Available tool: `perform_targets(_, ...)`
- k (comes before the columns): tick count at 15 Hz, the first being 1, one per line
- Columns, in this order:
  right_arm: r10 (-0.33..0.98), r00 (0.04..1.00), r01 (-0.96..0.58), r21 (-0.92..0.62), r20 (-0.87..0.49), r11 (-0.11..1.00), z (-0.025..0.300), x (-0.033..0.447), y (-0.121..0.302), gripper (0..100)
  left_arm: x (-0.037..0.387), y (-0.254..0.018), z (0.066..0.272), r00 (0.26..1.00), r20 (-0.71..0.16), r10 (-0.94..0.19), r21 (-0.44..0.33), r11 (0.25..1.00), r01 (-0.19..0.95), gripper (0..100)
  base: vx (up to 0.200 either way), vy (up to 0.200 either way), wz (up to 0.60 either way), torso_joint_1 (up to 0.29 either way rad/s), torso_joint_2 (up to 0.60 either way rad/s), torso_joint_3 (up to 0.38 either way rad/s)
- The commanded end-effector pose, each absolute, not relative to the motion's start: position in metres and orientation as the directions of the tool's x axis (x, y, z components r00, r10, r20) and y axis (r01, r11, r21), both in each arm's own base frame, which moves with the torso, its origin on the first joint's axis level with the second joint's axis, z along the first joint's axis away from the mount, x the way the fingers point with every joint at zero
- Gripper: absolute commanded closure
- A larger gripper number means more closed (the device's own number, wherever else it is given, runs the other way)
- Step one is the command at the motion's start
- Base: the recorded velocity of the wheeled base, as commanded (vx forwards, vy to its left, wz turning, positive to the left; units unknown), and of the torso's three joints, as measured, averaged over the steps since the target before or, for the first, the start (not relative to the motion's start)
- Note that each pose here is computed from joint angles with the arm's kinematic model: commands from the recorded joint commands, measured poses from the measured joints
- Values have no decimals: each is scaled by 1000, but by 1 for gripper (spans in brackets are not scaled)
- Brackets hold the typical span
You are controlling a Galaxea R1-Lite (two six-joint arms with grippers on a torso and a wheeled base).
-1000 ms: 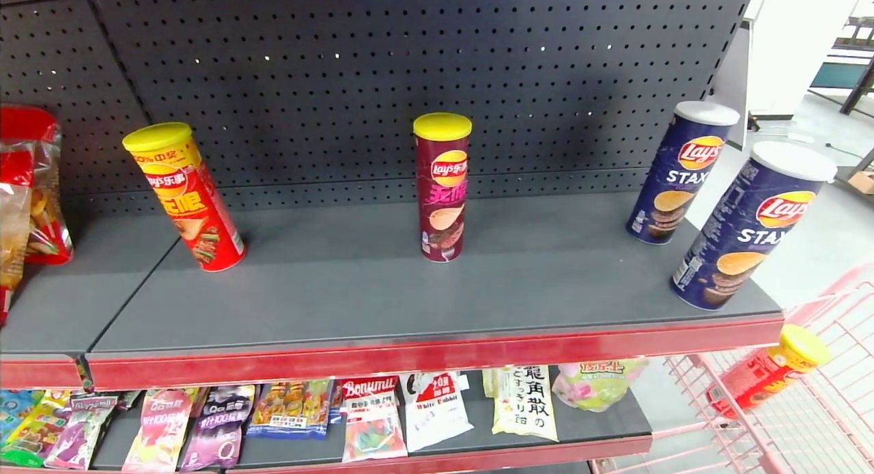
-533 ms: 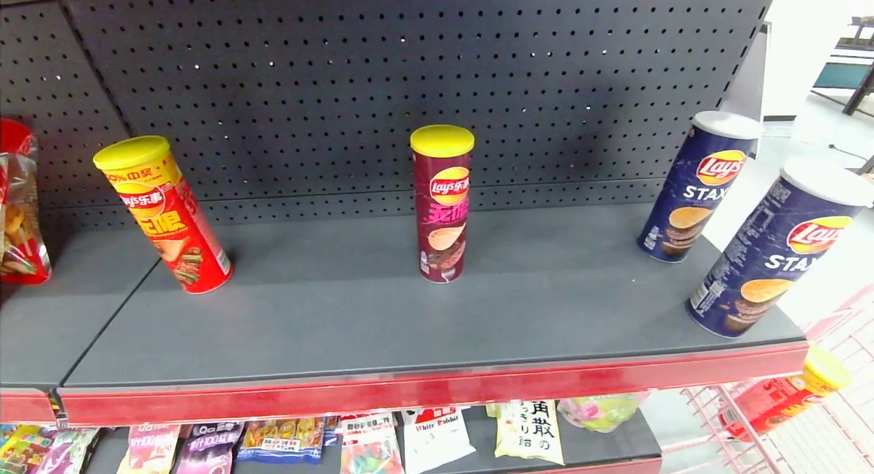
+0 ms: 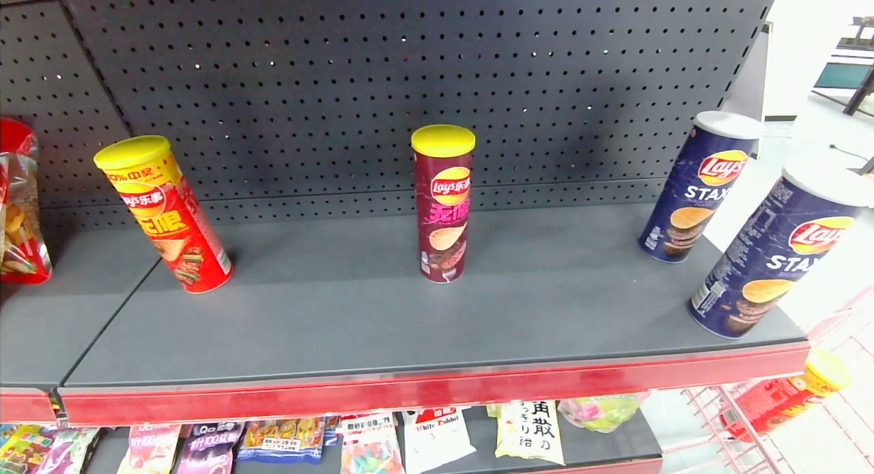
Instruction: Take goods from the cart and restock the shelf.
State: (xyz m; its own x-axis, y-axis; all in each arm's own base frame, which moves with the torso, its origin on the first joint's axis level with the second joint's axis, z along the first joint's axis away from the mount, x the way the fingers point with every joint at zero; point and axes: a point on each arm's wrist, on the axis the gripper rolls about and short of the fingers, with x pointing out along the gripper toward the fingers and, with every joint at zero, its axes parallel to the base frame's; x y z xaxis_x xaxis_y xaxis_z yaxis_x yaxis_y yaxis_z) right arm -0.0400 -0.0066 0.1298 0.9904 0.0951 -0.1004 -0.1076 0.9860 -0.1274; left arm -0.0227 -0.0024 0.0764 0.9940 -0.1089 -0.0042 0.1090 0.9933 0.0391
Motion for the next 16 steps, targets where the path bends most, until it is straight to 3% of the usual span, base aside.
perform_targets(1, 131, 985, -143, -119, -109, 982, 131, -39, -7, 100, -23, -3, 79, 992, -2, -127, 60, 990, 127, 0, 0, 0, 0, 0, 0, 0)
perform_targets(2, 139, 983, -153, -118, -118, 981, 132, -38, -7, 100, -25, -3, 118, 982, 53, -180, 33, 983, 178, 0, 0, 0, 0, 0, 0, 0)
perform_targets(3, 150, 980, -165, -118, -128, 979, 132, -37, -8, 100, -1, -4, 196, 980, 29, -198, -98, 975, 200, 0, 0, 0, 0, 0, 0, 0)
perform_targets(4, 160, 977, -177, -118, -144, 977, 130, -35, -8, 100, 19, -5, 256, 966, 77, -246, -144, 956, 255, 0, 0, 0, 0, 0, 0, 0)
perform_targets(5, 169, 975, -186, -118, -144, 975, 130, -34, -8, 100, 37, -8, 273, 944, 53, -327, -128, 935, 331, 0, 0, 0, 0, 0, 0, 0)
perform_targets(6, 179, 973, -197, -118, -145, 973, 131, -34, -8, 100, 70, -18, 274, 860, -25, -510, -63, 859, 508, 0, 0, 0, 0, 0, 0, 0)
perform_targets(7, 179, 973, -197, -118, -145, 973, 131, -34, -8, 100, 70, -18, 274, 860, -25, -510, -63, 859, 508, 0, 0, 0, 0, 0, 0, 0)
perform_targets(8, 179, 974, -196, -118, -141, 973, 131, -35, -8, 100, 120, -32, 263, 743, -122, -658, -56, 752, 656, 0, 0, 0, 0, 0, 0, 0)
perform_targets(10, 178, 975, -194, -118, -136, 974, 133, -35, -8, 100, 184, -53, 254, 691, -136, -710, 13, 696, 718, 0, 0, 0, 0, 0, 0, 0)
perform_targets(13, 178, 975, -194, -118, -134, 974, 133, -35, -8, 100, 224, -90, 244, 594, -177, -785, -12, 605, 796, 0, 0, 0, 0, 0, 0, 0)
perform_targets(16, 172, 976, -188, -119, -131, 975, 133, -35, -9, 100, 263, -114, 236, 544, -196, -816, -16, 557, 830, 0, 0, 0, 0, 0, 0, 0)
